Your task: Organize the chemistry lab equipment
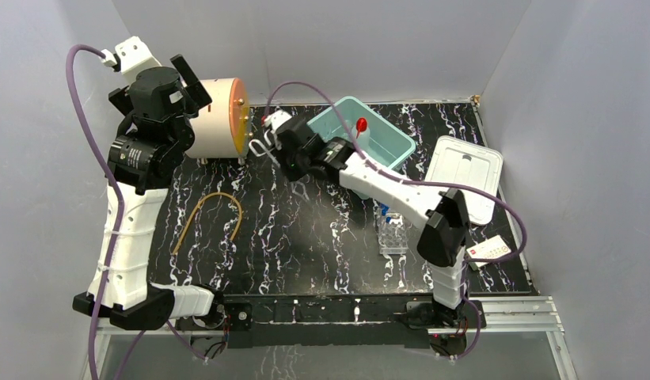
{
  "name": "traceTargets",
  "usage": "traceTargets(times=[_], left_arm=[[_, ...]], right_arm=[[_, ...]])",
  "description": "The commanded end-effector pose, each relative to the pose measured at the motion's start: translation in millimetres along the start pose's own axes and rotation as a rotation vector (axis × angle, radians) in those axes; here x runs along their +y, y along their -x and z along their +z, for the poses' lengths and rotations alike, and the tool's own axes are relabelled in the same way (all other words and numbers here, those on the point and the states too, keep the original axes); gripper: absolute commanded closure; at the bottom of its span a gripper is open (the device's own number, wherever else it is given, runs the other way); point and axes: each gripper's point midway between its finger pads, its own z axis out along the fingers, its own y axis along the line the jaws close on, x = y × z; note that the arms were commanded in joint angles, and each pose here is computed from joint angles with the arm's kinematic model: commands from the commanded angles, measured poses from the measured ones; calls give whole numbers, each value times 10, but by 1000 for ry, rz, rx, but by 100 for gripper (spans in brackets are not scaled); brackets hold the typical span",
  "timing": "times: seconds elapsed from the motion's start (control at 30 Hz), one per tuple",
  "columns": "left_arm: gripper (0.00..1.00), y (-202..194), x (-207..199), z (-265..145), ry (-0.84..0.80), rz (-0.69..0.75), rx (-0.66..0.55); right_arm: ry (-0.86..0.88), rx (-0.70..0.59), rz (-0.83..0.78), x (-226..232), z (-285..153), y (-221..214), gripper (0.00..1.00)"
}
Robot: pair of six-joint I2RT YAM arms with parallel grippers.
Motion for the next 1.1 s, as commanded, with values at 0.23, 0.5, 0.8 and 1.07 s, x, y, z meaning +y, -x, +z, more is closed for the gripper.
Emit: traceTargets(times=[0.23,0.5,0.8,1.07], left_arm=[[6,-34,-186,32,-57,6,10],[6,-149,-315,89,-85,27,41],[6,-260,-357,119,-95,41,72],[6,-310,-356,139,-91,56,85]], right_arm=[[-234,-282,58,-1380,-995,700,88],[-209,-260,-73,-1893,-1100,572,88],[-228,-201,20,-2311,-711,328,88],[-170,-148,42,-2378,-317,191,88]])
